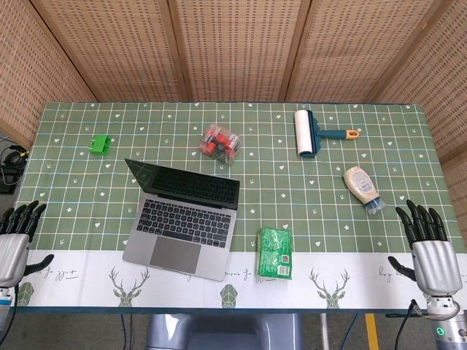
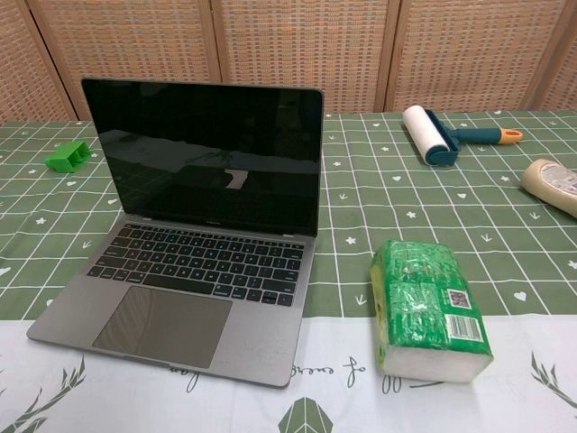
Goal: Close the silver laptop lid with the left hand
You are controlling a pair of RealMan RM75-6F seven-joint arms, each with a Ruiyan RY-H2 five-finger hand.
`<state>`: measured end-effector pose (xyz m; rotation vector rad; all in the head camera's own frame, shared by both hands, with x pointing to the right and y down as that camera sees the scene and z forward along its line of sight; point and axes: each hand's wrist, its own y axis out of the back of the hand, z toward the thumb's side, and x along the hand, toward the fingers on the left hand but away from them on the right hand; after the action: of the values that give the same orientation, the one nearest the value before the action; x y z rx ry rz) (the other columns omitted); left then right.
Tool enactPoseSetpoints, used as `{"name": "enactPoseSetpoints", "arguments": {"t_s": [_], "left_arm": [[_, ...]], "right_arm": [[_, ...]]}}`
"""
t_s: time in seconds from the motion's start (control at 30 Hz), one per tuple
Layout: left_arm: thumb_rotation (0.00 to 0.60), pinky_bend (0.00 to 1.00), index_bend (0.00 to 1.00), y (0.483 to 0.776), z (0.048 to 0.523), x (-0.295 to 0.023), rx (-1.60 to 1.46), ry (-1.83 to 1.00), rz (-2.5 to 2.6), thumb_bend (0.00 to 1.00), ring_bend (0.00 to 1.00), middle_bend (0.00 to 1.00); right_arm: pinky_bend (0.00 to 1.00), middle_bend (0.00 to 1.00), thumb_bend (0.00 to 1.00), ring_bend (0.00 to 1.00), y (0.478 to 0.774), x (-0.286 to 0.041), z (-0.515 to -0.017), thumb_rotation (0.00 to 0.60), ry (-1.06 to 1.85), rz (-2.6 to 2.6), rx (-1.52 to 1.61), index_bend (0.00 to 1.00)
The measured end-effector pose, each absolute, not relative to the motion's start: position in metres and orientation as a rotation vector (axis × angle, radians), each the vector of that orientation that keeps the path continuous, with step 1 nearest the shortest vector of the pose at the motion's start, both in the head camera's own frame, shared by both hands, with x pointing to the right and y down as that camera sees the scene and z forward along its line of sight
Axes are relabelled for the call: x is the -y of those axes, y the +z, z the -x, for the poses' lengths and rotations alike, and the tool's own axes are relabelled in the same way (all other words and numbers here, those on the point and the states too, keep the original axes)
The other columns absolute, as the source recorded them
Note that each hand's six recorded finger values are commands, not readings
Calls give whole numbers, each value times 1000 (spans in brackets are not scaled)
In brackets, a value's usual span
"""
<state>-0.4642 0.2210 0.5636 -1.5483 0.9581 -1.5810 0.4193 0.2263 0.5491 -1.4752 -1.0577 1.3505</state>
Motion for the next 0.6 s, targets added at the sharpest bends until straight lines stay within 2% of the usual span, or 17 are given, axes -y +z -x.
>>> {"name": "enactPoseSetpoints", "arguments": {"t_s": [0.6], "left_arm": [[600,0,0,567,460,-220,-945,-1581,1555,177,0,0]], "right_arm": [[0,0,103,0,553,-228,-417,600,1355,1491,1042,102]]}}
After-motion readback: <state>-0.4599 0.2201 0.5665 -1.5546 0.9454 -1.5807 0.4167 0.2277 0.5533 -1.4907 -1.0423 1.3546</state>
